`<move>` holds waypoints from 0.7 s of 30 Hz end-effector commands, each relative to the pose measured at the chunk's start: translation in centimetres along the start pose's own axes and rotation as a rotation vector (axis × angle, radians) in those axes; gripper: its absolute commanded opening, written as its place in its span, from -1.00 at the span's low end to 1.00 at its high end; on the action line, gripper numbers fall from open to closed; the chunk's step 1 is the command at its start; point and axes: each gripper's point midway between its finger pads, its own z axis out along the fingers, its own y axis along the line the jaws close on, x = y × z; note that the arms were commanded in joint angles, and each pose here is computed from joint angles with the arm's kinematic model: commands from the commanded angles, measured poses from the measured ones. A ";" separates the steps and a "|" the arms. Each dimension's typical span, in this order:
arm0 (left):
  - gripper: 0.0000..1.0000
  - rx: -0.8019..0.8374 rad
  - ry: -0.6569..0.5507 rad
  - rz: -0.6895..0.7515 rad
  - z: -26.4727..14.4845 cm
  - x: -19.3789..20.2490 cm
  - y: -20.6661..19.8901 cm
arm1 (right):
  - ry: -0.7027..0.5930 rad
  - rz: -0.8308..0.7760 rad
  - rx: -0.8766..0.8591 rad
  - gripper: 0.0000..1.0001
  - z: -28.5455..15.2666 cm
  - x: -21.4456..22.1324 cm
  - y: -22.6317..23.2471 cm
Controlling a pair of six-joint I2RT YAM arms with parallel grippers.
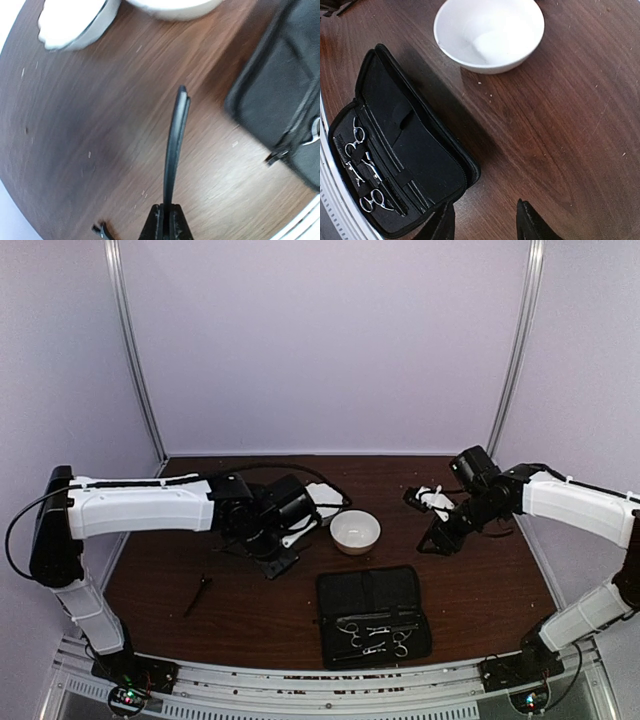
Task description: Sort the hair-cutting tools
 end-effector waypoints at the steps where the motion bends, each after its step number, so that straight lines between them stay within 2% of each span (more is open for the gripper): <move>1: -1.00 0.087 -0.062 0.141 -0.7 -3.4 -3.0 | 0.056 0.116 -0.052 -0.14 1.0 1.3 -0.5; 4: -1.00 0.138 -0.082 0.225 -0.8 -5.0 -5.6 | 0.090 0.158 -0.109 -0.14 1.7 2.4 -0.3; 10: -1.00 0.133 -0.016 0.323 0.6 -6.0 -7.6 | 0.108 0.223 -0.184 -0.12 2.1 3.7 0.2; 16: -1.00 0.073 0.077 0.368 2.2 -5.3 -7.6 | 0.181 0.277 -0.256 -0.11 3.5 5.4 0.8; 21: -1.00 0.095 0.110 0.376 2.4 -4.6 -8.0 | 0.233 0.314 -0.325 -0.09 4.6 6.3 1.4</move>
